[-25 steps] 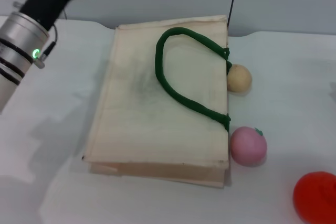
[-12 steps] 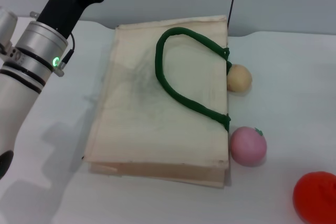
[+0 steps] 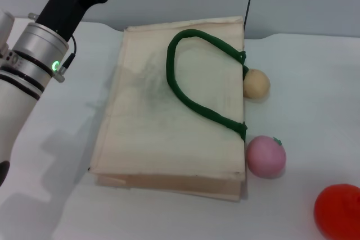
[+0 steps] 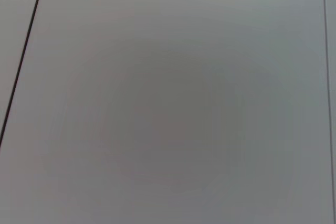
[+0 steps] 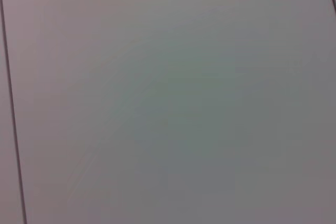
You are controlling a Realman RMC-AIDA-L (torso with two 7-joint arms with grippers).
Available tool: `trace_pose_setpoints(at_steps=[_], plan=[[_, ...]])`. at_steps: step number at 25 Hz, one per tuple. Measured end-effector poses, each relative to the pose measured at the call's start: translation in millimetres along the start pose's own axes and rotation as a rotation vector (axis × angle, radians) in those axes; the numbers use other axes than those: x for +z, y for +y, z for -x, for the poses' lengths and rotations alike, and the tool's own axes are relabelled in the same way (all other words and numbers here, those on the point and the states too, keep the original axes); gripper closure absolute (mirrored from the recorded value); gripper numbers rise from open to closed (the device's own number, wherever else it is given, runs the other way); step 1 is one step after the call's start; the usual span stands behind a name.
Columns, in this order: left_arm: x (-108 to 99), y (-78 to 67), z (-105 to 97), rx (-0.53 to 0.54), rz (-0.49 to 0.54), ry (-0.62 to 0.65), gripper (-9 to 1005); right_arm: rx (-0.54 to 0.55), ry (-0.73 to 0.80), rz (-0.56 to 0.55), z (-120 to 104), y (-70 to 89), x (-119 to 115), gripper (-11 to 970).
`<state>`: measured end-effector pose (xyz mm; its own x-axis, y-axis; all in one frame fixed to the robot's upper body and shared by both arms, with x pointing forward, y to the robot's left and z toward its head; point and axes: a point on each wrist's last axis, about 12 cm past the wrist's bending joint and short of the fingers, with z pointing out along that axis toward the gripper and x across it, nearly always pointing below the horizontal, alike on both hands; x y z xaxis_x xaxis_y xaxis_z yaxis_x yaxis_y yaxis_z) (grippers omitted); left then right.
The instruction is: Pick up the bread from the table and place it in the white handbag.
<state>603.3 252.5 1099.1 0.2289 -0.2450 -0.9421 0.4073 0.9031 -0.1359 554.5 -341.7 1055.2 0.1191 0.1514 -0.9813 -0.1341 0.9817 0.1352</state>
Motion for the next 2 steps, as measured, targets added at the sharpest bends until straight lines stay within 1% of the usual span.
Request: trace_pose_setpoints(at_steps=[2], plan=[[-1.5, 1.6, 0.0, 0.002, 0.004, 0.002, 163, 0.005, -0.001, -0.003, -0.5, 0.8, -0.1, 69]])
